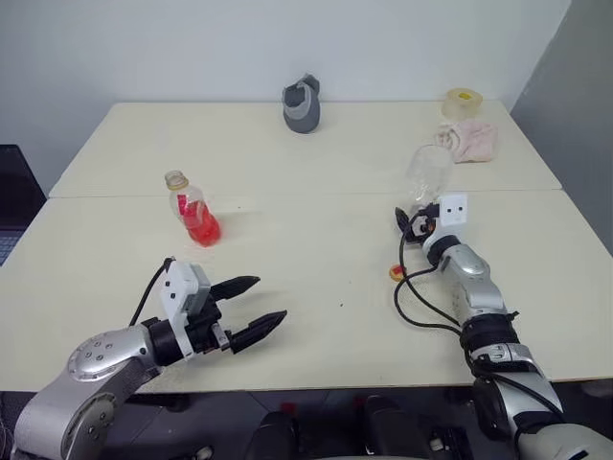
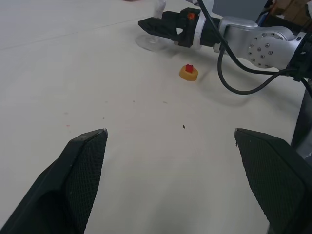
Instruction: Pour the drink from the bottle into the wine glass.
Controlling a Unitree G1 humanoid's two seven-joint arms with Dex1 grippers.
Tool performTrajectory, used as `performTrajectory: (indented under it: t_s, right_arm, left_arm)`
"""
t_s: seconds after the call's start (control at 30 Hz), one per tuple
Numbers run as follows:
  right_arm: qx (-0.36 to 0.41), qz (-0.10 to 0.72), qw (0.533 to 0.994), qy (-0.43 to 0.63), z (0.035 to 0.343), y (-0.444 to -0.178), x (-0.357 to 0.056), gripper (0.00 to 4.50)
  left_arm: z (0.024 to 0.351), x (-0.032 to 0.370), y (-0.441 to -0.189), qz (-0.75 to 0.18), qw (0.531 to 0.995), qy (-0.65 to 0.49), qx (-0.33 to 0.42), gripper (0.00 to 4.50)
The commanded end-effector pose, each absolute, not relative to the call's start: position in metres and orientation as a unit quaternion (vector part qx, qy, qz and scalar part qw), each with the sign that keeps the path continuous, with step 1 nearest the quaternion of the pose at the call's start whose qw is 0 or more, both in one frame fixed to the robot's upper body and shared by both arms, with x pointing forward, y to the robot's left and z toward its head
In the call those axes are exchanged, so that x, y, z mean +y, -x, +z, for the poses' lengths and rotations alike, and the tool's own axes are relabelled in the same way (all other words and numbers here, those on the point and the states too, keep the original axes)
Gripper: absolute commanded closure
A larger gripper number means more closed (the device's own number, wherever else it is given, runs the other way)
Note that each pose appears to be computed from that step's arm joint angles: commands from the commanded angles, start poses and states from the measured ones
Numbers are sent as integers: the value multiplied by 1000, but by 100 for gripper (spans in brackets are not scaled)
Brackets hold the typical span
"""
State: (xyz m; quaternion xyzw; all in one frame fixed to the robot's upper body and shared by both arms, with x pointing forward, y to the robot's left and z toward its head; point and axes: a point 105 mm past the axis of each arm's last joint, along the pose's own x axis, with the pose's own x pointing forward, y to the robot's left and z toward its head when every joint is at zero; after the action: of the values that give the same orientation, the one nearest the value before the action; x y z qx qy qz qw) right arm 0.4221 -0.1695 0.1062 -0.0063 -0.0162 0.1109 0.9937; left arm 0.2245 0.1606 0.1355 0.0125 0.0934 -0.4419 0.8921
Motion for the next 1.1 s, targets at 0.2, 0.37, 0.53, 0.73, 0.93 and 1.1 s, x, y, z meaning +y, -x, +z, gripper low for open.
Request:
performTrajectory:
  t_s: [0.2,0.37,0.53,0.73,0.93,1.1]
  right_arm:
    - [-59,144,988,-8,124,-418,-158,355]
    - [-66,205,976,6,131,-413,-128,437]
    - [-77,316,946,9,153,-406,-63,437]
    - [-79,367,927,24,166,-413,-1,437]
    - [-56,355,930,76,145,-426,9,437]
    - [-39,352,932,83,130,-428,6,437]
  left_arm:
    - [146,164,-229,-438,896,-41,60,0]
    - [144,176,-232,-399,914,-36,60,0]
    - [130,206,-215,-300,950,-9,81,0]
    - [121,214,-188,-226,970,1,87,0]
    - [125,210,-185,-195,978,5,73,0]
    - [127,210,-184,-181,981,8,69,0]
